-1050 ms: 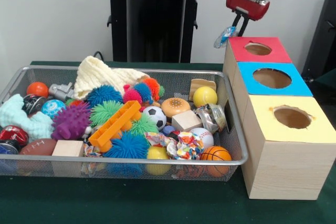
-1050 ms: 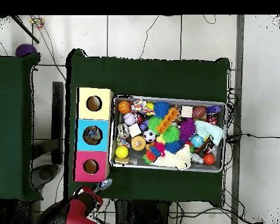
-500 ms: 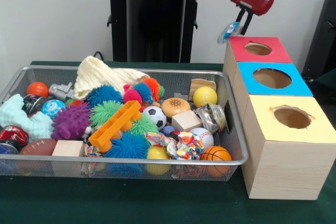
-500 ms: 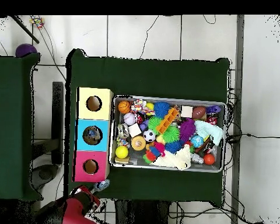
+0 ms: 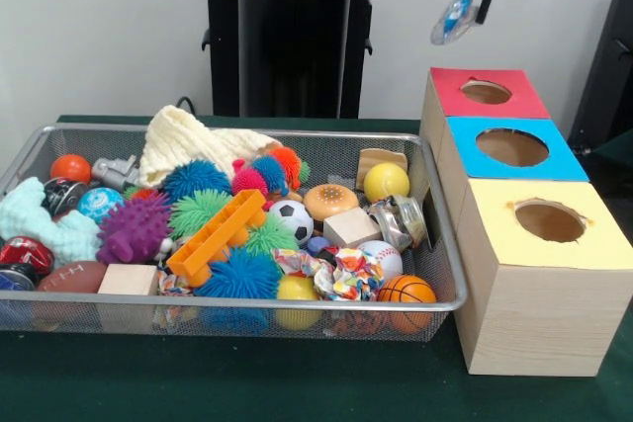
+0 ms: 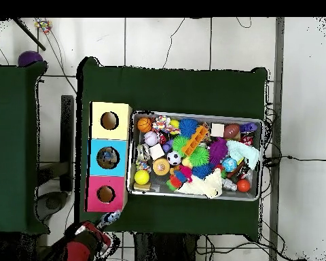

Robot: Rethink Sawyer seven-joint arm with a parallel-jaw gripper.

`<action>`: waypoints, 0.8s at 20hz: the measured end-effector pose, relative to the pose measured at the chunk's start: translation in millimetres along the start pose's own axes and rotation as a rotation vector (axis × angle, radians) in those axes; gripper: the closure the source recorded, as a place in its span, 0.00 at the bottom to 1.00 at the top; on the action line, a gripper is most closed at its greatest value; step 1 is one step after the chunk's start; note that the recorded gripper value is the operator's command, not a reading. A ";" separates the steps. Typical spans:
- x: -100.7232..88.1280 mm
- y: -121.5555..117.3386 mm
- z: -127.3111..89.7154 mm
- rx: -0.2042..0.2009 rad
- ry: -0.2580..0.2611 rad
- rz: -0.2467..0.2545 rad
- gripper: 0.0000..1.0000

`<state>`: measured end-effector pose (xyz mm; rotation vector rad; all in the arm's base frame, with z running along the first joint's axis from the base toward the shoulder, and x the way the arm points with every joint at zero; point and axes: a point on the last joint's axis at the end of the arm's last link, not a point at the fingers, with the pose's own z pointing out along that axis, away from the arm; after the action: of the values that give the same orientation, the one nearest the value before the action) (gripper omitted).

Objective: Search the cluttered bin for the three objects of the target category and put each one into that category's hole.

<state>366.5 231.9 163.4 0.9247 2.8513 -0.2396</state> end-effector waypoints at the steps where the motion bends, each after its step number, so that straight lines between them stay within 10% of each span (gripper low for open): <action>1: -2.0 -1.0 -4.8 -0.008 -0.007 -0.001 1.00; 8: -27.8 -30.7 -52.7 -0.083 -0.074 0.017 1.00; 16: -70.3 -62.8 -45.9 -0.061 -0.062 0.093 1.00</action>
<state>382.2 150.5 227.5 1.0161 2.7351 -0.1670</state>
